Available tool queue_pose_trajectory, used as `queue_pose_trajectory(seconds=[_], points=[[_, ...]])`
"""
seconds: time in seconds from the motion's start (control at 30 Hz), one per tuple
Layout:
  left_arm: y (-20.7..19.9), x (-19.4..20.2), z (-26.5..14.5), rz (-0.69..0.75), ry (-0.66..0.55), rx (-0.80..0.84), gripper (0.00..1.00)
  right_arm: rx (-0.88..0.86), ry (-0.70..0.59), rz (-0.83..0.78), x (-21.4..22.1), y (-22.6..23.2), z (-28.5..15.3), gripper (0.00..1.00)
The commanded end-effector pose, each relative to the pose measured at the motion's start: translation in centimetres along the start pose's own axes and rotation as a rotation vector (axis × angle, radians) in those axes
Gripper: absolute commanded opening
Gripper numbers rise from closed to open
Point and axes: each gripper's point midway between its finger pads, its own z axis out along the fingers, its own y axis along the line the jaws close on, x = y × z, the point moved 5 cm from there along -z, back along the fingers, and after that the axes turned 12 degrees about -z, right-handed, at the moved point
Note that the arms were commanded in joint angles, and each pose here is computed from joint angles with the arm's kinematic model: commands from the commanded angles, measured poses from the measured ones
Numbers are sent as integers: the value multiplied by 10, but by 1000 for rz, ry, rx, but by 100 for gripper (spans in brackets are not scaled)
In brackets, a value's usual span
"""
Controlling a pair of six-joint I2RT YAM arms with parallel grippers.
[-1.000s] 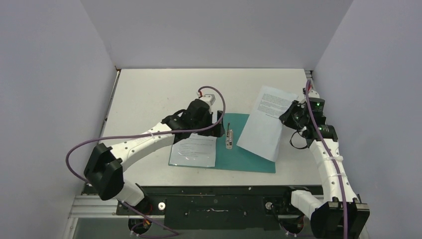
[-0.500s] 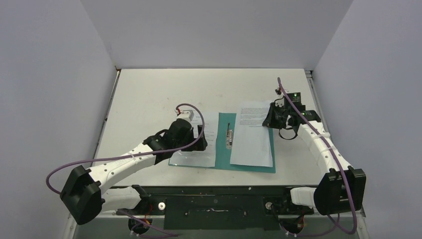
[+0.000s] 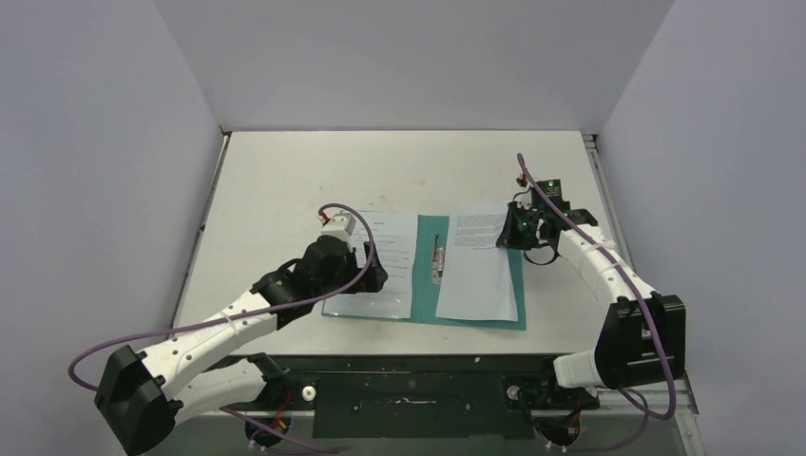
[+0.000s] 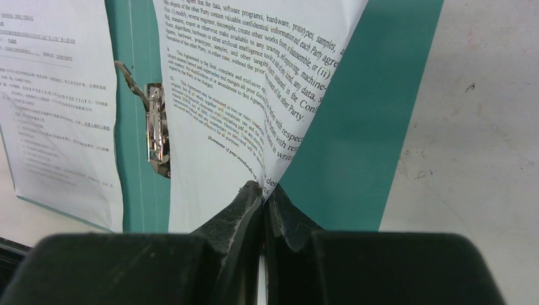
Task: Put the files into the folder
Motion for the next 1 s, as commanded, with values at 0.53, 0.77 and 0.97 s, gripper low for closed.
queue_pose_trajectory(seconds=[0.53, 0.77, 0.97], points=[[-8, -2, 12, 13, 5, 27, 94, -60, -6, -62, -9, 3, 26, 5], [-7, 0, 15, 18, 15, 23, 94, -68, 6, -106, -10, 10, 34, 5], [-5, 4, 18, 19, 28, 19, 94, -27, 18, -117, -9, 7, 42, 7]])
